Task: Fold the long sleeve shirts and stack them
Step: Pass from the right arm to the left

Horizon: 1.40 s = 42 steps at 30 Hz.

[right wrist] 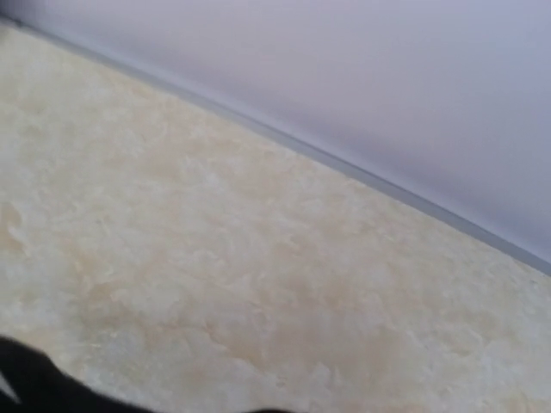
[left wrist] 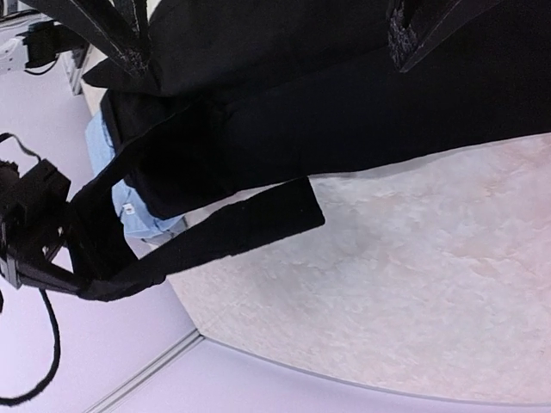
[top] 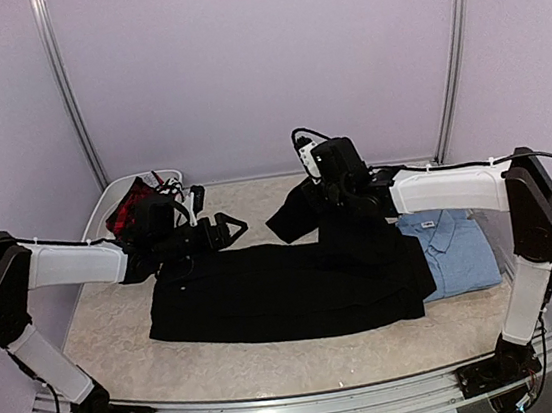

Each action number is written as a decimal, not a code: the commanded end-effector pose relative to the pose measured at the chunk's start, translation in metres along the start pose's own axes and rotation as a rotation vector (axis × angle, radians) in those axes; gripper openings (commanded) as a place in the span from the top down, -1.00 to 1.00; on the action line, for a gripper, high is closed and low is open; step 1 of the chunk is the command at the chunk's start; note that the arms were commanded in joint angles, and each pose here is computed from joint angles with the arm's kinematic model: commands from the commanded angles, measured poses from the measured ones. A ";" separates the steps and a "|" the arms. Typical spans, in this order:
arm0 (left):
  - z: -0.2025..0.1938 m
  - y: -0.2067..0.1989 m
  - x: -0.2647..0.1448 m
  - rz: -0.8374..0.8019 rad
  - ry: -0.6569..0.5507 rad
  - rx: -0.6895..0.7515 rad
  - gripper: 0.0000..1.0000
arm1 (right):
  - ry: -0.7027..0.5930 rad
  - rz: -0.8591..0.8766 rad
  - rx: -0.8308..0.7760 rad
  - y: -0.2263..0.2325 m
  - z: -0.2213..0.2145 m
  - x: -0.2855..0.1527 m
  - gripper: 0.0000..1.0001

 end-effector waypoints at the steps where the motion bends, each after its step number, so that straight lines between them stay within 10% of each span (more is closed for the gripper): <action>1: 0.005 -0.034 0.021 -0.222 0.030 -0.141 -0.76 | -0.104 -0.009 0.104 -0.001 -0.006 -0.027 1.00; 42: -0.045 -0.042 0.115 -0.488 0.320 -0.643 -0.62 | -0.219 0.182 0.071 0.024 -0.075 -0.091 1.00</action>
Point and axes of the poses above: each gripper's point midway between its finger pads, its own x axis out along the fingers, its own y axis along the line the jaws close on, z = x × y, the point moved 9 cm from there along -x, back along the fingers, and after that the axes turned 5 degrees about -x, right-handed, at the moved point
